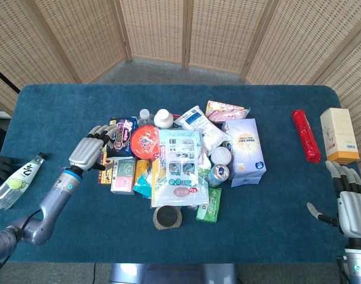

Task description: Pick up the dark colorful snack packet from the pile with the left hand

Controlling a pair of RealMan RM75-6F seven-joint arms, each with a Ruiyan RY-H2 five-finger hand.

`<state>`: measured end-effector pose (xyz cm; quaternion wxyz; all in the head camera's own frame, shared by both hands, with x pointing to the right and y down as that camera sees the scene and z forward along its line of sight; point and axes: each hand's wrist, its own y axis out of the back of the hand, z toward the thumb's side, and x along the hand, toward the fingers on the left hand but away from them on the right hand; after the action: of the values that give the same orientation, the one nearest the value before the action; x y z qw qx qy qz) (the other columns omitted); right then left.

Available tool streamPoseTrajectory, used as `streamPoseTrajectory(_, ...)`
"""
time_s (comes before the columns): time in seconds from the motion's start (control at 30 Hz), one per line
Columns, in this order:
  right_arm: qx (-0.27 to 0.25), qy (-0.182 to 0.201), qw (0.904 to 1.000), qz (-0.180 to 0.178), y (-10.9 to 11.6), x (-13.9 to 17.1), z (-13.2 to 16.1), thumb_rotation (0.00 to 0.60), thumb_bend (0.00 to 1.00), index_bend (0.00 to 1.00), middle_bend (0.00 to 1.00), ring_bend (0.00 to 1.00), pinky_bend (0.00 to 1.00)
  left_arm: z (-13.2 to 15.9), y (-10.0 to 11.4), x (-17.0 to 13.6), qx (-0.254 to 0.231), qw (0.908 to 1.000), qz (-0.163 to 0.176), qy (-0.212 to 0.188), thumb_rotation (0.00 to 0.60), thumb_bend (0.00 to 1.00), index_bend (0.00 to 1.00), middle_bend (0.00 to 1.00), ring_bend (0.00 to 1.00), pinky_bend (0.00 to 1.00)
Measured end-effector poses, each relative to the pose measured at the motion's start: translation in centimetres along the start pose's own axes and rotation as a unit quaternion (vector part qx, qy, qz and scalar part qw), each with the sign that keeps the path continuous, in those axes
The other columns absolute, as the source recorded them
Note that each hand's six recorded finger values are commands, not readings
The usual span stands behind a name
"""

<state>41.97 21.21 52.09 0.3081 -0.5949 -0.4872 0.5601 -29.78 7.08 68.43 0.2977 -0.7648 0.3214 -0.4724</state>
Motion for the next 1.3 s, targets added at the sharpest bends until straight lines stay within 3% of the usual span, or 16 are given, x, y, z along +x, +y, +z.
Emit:
streamPoseTrajectory(0.13,-0.005,0.001,1.0,-0.001,0.1,0.0,0.1,0.565,0.22,0.0,0.08,0.0,0.0,0.2,-0.6,1.4,-0.005,1.0,0.001,0.0,0.6,0.26,0.0,0.0,0.01,0.0)
streamPoseTrajectory(0.2,-0.009,0.002,1.0,-0.003,0.3,0.1,0.2,0.563,0.22,0.0,0.08,0.0,0.0,0.3,-0.8,2.2,-0.002,1.0,0.005,-0.001,0.6,0.27,0.0,0.0,0.07,0.02)
streamPoseTrajectory(0.3,-0.013,0.004,0.9999,-0.007,0.7,0.2,0.4,0.564,0.22,0.0,0.08,0.0,0.0,0.4,-1.2,3.2,0.01,0.9999,0.01,-0.002,0.6,0.33,0.07,0.01,0.24,0.2)
streamPoseTrajectory(0.37,-0.017,0.006,0.9998,-0.012,1.0,0.3,0.6,0.564,0.22,0.0,0.08,0.0,0.0,0.6,-1.5,3.9,0.021,0.9997,0.013,-0.004,0.6,0.44,0.25,0.14,0.45,0.46)
streamPoseTrajectory(0.43,-0.021,0.008,0.9996,-0.016,1.2,0.5,0.6,0.565,0.22,0.0,0.08,0.0,0.0,0.8,-1.7,4.4,0.029,0.9993,0.023,-0.006,0.6,0.58,0.45,0.36,0.67,0.69)
streamPoseTrajectory(0.57,-0.025,0.005,0.9994,-0.022,1.7,0.9,0.5,0.566,0.22,0.0,0.08,0.0,0.0,0.7,-0.9,4.9,0.026,0.9979,0.059,-0.004,0.6,0.67,0.68,0.61,0.85,0.88)
streamPoseTrajectory(0.77,-0.027,0.0,0.9993,-0.026,2.0,1.2,0.1,0.566,0.22,0.0,0.08,0.0,0.0,-0.1,1.0,4.3,-0.023,0.9946,0.102,-0.002,0.6,0.65,0.7,0.64,0.87,0.9)
streamPoseTrajectory(0.97,-0.026,0.003,0.9995,-0.018,1.4,0.9,0.0,0.567,0.22,0.0,0.08,0.0,0.0,-1.4,3.8,1.8,-0.086,0.9868,0.137,-0.008,0.6,0.64,0.68,0.63,0.86,0.89)
streamPoseTrajectory(1.13,-0.028,0.01,0.9995,-0.012,0.7,0.6,0.3,0.569,0.22,0.0,0.08,0.0,0.0,-2.0,7.1,-1.8,-0.149,0.9727,0.176,-0.027,0.6,0.64,0.67,0.63,0.85,0.88)
streamPoseTrajectory(1.3,-0.034,0.017,0.9992,-0.009,0.1,0.4,0.5,0.567,0.22,0.0,0.08,0.0,0.0,-1.6,11.0,-5.7,-0.205,0.9505,0.226,-0.06,0.6,0.63,0.66,0.62,0.84,0.87)
